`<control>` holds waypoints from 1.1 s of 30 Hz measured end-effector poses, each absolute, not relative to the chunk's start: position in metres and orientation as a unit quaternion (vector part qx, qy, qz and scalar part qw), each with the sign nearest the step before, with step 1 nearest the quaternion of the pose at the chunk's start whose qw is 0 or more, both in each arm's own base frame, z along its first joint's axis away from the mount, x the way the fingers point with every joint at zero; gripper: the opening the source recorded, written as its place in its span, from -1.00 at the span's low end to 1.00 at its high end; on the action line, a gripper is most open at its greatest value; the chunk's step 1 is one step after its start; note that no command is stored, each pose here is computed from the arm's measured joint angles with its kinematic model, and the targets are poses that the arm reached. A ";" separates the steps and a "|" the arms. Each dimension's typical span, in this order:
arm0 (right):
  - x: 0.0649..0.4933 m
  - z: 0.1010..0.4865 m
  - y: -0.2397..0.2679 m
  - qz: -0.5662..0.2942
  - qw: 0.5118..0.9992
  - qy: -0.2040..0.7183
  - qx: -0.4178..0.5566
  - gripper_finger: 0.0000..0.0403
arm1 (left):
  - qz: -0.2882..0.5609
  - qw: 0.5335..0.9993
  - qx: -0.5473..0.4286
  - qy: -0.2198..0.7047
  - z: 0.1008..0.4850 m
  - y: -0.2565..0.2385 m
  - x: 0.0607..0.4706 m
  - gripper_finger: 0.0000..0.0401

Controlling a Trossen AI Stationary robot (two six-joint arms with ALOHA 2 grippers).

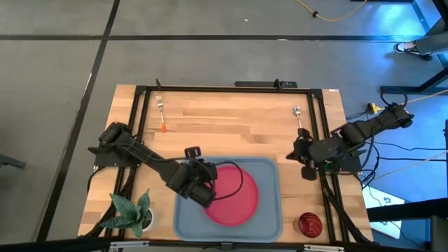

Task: Pick and place plate/cup/fork/spoon on tray
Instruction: Put the red glass on the blue serving tray to the top right of the pink plate

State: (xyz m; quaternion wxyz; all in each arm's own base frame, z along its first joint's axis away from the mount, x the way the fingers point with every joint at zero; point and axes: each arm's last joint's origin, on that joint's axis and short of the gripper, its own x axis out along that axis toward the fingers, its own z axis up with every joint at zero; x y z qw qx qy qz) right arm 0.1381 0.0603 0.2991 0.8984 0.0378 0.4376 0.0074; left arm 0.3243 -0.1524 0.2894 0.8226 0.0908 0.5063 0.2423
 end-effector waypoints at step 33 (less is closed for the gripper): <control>0.164 0.257 0.099 0.135 0.669 0.721 0.119 -0.87 | 0.236 0.813 0.099 0.523 0.289 -0.143 0.328 -0.58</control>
